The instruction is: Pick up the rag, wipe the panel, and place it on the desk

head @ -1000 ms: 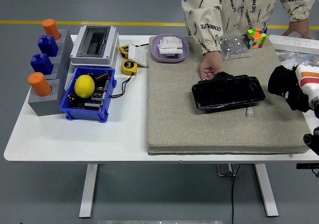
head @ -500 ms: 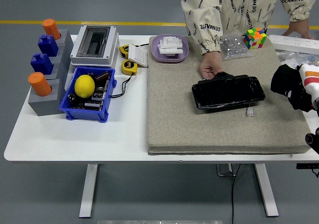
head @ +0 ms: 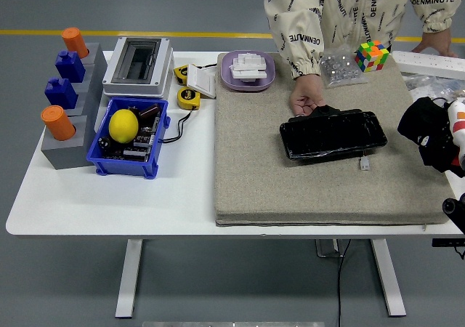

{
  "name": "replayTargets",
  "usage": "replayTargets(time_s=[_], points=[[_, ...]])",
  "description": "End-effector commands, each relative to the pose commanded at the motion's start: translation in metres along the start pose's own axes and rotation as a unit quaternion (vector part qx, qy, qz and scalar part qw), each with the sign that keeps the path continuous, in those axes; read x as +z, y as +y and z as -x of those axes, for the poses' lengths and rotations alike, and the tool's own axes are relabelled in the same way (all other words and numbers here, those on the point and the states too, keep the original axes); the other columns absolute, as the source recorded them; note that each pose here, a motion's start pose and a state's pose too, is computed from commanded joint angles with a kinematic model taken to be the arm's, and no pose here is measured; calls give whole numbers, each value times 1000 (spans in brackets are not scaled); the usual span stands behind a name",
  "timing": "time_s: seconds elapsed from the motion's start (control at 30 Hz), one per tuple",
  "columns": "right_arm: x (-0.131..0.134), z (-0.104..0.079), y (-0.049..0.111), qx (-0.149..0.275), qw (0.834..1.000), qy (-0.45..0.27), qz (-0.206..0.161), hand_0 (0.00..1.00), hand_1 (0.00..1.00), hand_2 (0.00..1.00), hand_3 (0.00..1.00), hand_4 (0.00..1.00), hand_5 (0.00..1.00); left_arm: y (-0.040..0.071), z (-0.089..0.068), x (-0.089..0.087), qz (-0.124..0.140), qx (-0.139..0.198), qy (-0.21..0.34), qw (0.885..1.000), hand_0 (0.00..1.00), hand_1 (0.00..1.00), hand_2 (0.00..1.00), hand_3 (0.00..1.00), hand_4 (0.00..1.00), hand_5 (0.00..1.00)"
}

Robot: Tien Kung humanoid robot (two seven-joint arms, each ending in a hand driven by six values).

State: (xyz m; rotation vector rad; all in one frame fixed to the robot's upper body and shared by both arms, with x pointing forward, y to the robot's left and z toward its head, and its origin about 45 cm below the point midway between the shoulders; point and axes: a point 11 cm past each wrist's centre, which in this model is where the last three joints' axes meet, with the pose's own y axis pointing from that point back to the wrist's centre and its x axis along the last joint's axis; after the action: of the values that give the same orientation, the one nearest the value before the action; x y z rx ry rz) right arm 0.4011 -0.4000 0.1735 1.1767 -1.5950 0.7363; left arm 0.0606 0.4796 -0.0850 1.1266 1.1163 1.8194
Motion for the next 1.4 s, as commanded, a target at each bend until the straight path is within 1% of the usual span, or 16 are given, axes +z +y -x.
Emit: replayTargets(time_s=[0.17,0.4,0.7,1.1,1.4], points=[[4,3,1,3,999,-37,23,309,430,455,487,912,140,0,-2,1,1,2,-2,1000,609,639,653,562,625,435],[1,2,-1,3,998,-53,29,309,431,455,487,913,141,0,-3,3,3,3,-3,1000,609,640,654,561,625,435],[8,10,4,-5,998,-58,38,310,431,455,487,912,141,0,-2,0,-1,3,0,1000,611,639,654,561,625,435],[15,25,11,-15,996,-69,53,312,430,455,488,911,142,0,-2,2,2,2,0,1000,609,639,651,561,624,433],[21,32,14,-21,995,-69,62,312,430,455,487,911,141,0,-2,2,2,2,0,1000,609,639,651,561,624,432]])
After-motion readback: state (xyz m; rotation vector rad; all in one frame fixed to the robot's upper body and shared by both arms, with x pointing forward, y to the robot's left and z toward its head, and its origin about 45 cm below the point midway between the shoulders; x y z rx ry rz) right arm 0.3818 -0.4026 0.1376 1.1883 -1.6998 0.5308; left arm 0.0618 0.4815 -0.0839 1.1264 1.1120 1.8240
